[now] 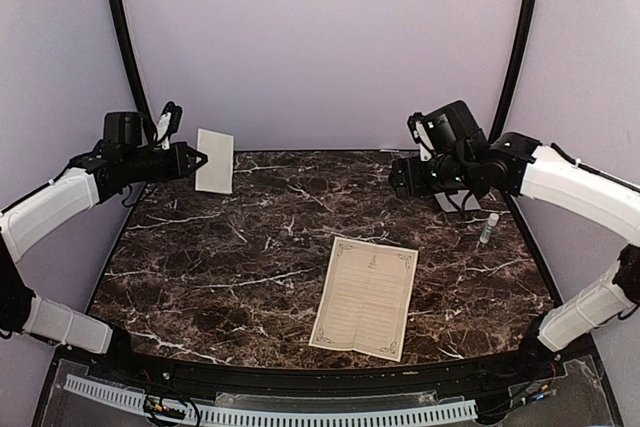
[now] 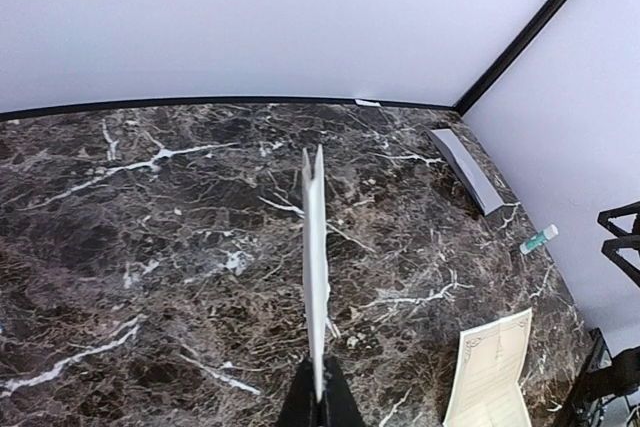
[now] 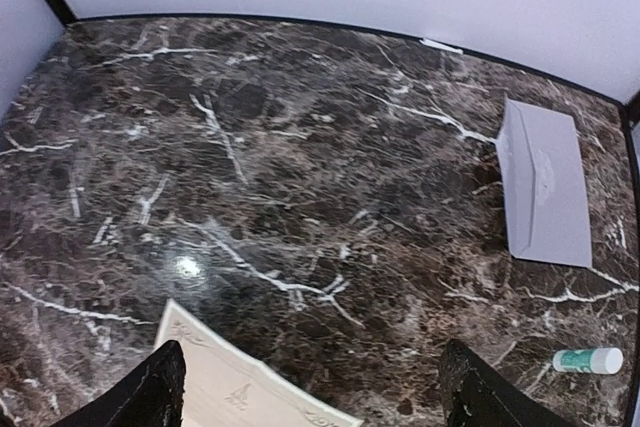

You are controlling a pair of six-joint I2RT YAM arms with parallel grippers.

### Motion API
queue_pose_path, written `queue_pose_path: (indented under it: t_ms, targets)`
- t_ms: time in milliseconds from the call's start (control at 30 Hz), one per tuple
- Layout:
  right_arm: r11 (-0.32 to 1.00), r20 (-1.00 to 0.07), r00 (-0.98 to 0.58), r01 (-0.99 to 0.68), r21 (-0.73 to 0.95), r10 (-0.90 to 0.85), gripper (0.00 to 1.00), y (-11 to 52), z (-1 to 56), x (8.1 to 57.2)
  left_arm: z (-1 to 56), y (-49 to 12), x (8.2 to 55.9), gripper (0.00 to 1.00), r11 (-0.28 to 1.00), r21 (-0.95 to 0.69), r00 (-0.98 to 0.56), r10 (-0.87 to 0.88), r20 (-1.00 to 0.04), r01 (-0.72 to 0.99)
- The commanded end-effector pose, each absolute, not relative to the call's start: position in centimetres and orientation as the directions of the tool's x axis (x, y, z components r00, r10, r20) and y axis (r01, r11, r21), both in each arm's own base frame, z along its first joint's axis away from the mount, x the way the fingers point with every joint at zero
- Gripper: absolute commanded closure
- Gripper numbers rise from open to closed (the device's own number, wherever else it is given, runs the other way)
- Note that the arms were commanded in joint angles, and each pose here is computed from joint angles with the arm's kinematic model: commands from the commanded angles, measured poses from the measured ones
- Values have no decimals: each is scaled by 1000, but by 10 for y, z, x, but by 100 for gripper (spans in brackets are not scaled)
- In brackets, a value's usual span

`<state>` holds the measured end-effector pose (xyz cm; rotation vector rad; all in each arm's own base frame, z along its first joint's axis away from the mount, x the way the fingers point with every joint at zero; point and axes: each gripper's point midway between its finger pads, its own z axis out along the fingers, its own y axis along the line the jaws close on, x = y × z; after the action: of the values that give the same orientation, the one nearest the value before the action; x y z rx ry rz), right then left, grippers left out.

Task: Place the letter into the envelope and seal it
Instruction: Pick up the envelope from the corner of the board.

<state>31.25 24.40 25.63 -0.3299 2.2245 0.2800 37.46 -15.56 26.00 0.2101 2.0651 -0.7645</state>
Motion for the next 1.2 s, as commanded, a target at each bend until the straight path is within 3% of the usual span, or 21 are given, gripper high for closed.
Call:
queue_pose_path:
  t_ms: [0, 333, 667, 933, 1167]
  targets:
    - [985, -741, -656, -169, -44, -145, 16, 203, 228, 355, 276, -130, 372, 100, 856, -337, -486, -119, -866, 392]
    - [967, -639, -745, -28, -255, -190, 23, 151, 162, 454, 267, -117, 376, 100, 900, -286, -501, -90, -861, 330]
    - [917, -585, -768, -7, -399, -260, 28, 140, 111, 508, 269, -119, 374, 100, 893, -292, -495, -92, -864, 344]
    - [836, -514, -802, 35, -548, -303, 49, 117, 76, 524, 265, -119, 375, 100, 895, -291, -504, -89, -859, 339]
    - [829, -513, -802, 41, -558, -306, 61, 106, 66, 530, 259, -119, 377, 100, 893, -297, -515, -89, -853, 337]
